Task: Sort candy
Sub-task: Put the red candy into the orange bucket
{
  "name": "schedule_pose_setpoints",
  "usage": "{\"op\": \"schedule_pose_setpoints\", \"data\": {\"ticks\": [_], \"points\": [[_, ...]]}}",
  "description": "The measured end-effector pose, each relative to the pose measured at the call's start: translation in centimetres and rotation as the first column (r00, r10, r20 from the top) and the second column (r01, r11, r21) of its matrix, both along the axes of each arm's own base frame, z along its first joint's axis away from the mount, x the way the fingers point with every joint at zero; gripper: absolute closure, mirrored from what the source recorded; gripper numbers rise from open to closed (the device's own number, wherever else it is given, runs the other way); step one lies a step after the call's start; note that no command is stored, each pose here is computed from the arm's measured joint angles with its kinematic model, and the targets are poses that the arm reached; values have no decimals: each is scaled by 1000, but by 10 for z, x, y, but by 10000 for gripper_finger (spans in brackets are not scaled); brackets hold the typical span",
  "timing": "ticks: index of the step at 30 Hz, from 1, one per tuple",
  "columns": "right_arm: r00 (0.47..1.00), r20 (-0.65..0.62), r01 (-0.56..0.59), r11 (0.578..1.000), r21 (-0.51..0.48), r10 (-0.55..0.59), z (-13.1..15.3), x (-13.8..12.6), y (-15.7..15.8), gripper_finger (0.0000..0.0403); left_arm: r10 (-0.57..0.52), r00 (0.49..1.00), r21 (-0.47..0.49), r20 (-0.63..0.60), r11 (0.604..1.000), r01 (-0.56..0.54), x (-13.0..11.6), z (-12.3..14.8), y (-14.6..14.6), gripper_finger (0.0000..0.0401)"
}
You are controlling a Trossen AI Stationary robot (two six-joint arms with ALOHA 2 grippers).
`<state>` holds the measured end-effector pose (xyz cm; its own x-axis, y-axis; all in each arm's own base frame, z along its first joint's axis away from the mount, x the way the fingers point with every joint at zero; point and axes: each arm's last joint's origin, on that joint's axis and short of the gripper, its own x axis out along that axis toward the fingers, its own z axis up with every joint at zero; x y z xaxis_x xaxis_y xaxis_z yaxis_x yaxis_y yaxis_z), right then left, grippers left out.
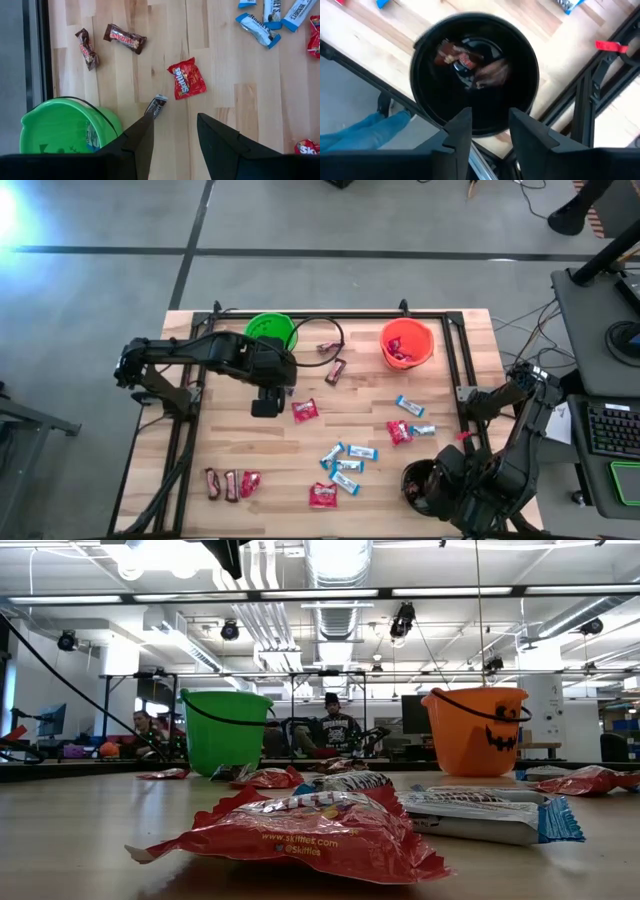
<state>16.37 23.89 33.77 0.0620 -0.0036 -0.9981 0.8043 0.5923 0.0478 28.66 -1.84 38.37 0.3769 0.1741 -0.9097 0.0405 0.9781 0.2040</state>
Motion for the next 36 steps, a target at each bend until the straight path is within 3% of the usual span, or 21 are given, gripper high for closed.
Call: {"op": "schedule_pose_setpoints", "data": {"ticks": [7, 13, 21, 36], "points": [[1000, 17, -23, 1000, -14, 24, 0, 1, 0, 259, 0, 1000, 0, -2, 1000, 0, 0, 0, 0, 269], [983, 182, -6, 991, -136, 31, 1, 8, -6, 261, 0, 1000, 1, -8, 1000, 0, -1, 0, 0, 269], [963, 259, -7, 967, -255, 75, 2, 33, -26, 268, 0, 1000, 2, -23, 1000, 0, -4, 0, 0, 269], [950, 123, -220, 897, -384, 286, 5, 78, -79, 271, 69, 997, -30, 19, 997, -68, -23, 14, 2, 269]]}}
